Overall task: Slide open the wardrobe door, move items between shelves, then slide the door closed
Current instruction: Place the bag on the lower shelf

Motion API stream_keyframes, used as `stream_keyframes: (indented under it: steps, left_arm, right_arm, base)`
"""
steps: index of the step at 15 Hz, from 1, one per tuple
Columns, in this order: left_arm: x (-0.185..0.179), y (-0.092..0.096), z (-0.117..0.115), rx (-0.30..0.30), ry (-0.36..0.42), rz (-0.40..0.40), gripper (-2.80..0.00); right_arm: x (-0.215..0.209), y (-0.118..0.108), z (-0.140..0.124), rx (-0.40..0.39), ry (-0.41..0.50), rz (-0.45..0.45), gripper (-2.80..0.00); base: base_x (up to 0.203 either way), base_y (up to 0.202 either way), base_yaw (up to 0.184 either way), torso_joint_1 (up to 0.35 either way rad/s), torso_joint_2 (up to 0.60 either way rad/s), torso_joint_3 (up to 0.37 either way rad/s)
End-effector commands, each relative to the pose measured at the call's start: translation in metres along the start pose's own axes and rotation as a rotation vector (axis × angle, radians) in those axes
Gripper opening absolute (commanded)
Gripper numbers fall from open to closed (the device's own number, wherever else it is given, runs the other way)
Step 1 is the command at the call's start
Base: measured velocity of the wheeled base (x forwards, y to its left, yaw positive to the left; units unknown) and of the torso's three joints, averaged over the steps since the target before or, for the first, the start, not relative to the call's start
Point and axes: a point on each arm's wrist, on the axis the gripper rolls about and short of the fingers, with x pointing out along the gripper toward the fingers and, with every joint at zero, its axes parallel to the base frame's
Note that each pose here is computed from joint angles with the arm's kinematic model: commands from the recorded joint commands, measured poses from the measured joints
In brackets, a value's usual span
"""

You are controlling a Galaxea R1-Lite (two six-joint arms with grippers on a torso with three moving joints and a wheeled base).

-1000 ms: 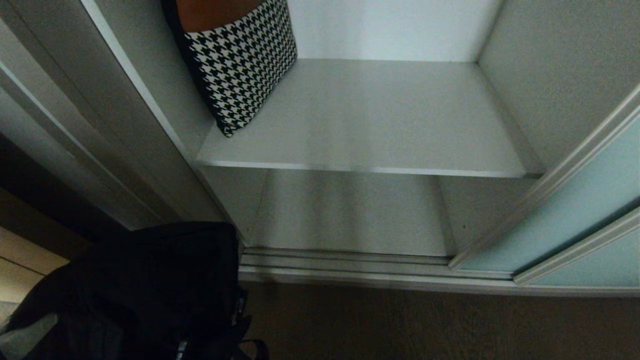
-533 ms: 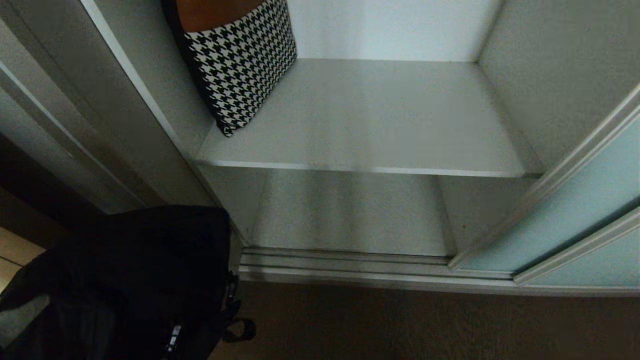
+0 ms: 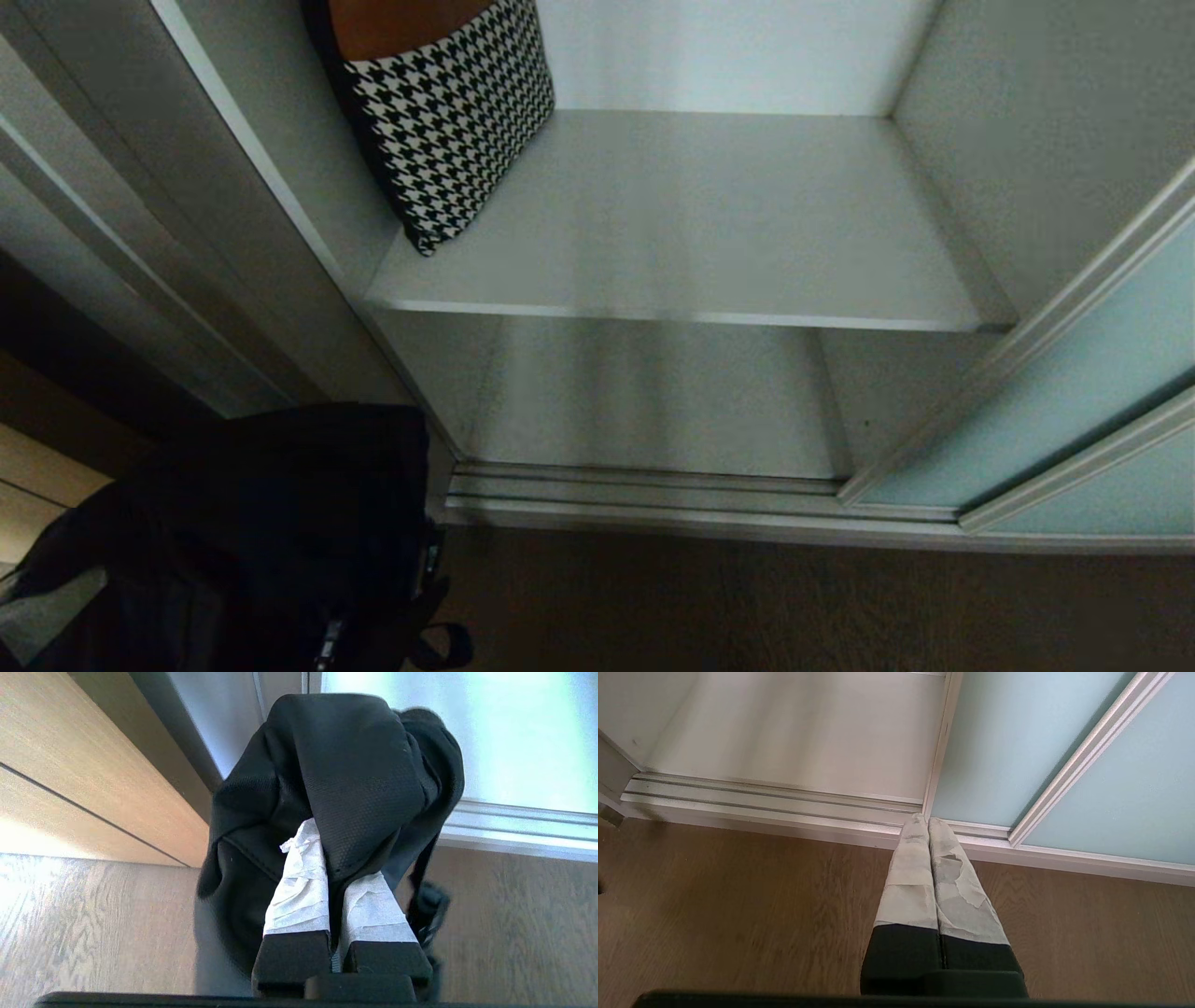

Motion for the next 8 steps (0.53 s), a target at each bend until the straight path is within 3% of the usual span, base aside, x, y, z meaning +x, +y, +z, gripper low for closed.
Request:
stream_keyframes:
  steps: [1, 5, 8]
  left_arm:
    - [-0.001, 0.000, 0.004, -0.006, -0.017, -0.008, -2.80]
    - [0.002, -0.001, -0.012, 0.007, 0.037, -0.059, -2.80]
    - [0.001, -0.001, -0.011, 0.005, 0.031, -0.066, -2.80]
  right_arm:
    - [0.000, 0.000, 0.000, 0.000, 0.000, 0.000, -2.80]
    - [0.000, 0.000, 0.000, 0.000, 0.000, 0.001, -2.80]
    - [0.000, 0.000, 0.000, 0.000, 0.000, 0.000, -2.80]
  base:
    - [0.000, 0.000, 0.000, 0.000, 0.00, 0.000]
    - [0.000, 0.000, 0.000, 0.000, 0.00, 0.000]
    - [0.000, 0.000, 0.000, 0.000, 0.00, 0.000]
